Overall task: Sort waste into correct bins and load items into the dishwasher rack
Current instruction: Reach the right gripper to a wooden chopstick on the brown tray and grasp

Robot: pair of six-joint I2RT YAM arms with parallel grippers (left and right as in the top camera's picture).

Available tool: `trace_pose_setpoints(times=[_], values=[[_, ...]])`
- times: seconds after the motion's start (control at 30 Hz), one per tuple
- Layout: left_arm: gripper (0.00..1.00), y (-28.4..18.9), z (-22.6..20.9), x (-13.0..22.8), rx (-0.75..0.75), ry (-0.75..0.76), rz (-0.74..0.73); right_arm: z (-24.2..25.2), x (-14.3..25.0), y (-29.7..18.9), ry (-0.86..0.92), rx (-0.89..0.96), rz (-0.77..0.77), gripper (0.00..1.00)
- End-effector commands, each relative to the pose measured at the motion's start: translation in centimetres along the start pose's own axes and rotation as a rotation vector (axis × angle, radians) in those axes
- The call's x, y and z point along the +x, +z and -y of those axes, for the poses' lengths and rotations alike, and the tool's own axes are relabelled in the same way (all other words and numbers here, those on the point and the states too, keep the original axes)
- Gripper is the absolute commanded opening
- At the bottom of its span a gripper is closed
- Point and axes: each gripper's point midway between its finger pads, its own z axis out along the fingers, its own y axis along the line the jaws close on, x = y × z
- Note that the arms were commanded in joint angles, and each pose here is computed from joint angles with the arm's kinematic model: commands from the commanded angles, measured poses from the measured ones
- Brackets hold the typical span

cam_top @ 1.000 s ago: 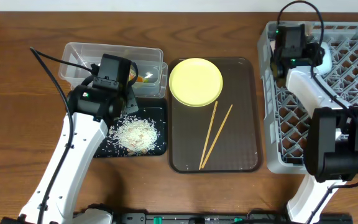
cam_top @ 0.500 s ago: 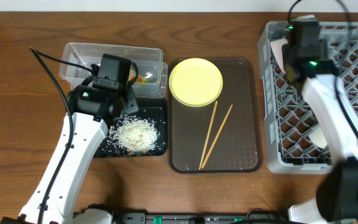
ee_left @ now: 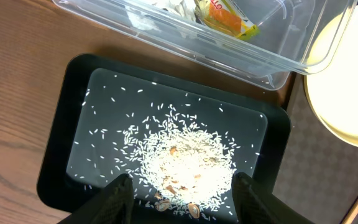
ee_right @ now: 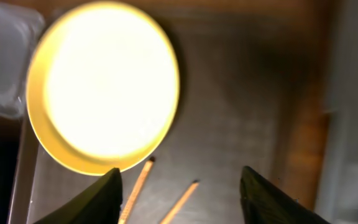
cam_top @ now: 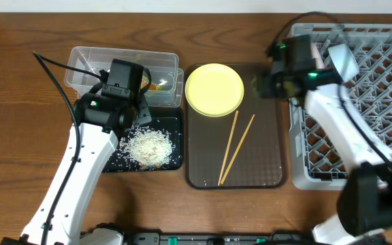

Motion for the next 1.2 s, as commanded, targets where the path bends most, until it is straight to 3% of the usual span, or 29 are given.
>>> trace_pose_setpoints(times=[0.0, 0.23, 0.67, 0.73, 0.8, 0.93, 1.07, 1.17], values=[[0.54, -0.2, -0.1, -0.2, -0.006, -0.008, 0.009, -0.8, 2.8, 2.2, 0.126, 0.015, -0.106, 0.56], [0.54, -0.2, -0.1, -0.2, -0.006, -0.009, 0.009, -1.1, 9.8, 2.6, 0.251, 0.133, -0.353, 0.54], [0.54, -0.2, -0.1, -0.2, -0.006, -0.008, 0.008, -1.9, 17.7, 5.6, 0.304, 0.250, -0.406, 0.52], [0.54, -0.2, -0.1, -0.2, -0.006, -0.009, 0.009, -1.4, 18.3, 5.7, 0.308, 0.279, -0.402, 0.47], [0.54, -0.2, -0.1, -0.2, -0.006, -0.009, 0.009, -0.9, 18.6, 5.6, 0.304, 0.303, -0.405, 0.31], [0.54, -0.2, -0.1, -0.2, -0.006, -0.009, 0.009, 0.1, 18.2, 5.4, 0.304, 0.341, -0.384, 0.10], [0.54, -0.2, -0.1, -0.2, -0.006, -0.008, 0.009, 1.5, 16.2, 4.5, 0.326, 0.377, -0.322, 0.01], [0.54, -0.2, -0.1, -0.2, -0.006, -0.008, 0.008, 2.3, 12.9, 3.1, 0.270, 0.351, -0.253, 0.01]])
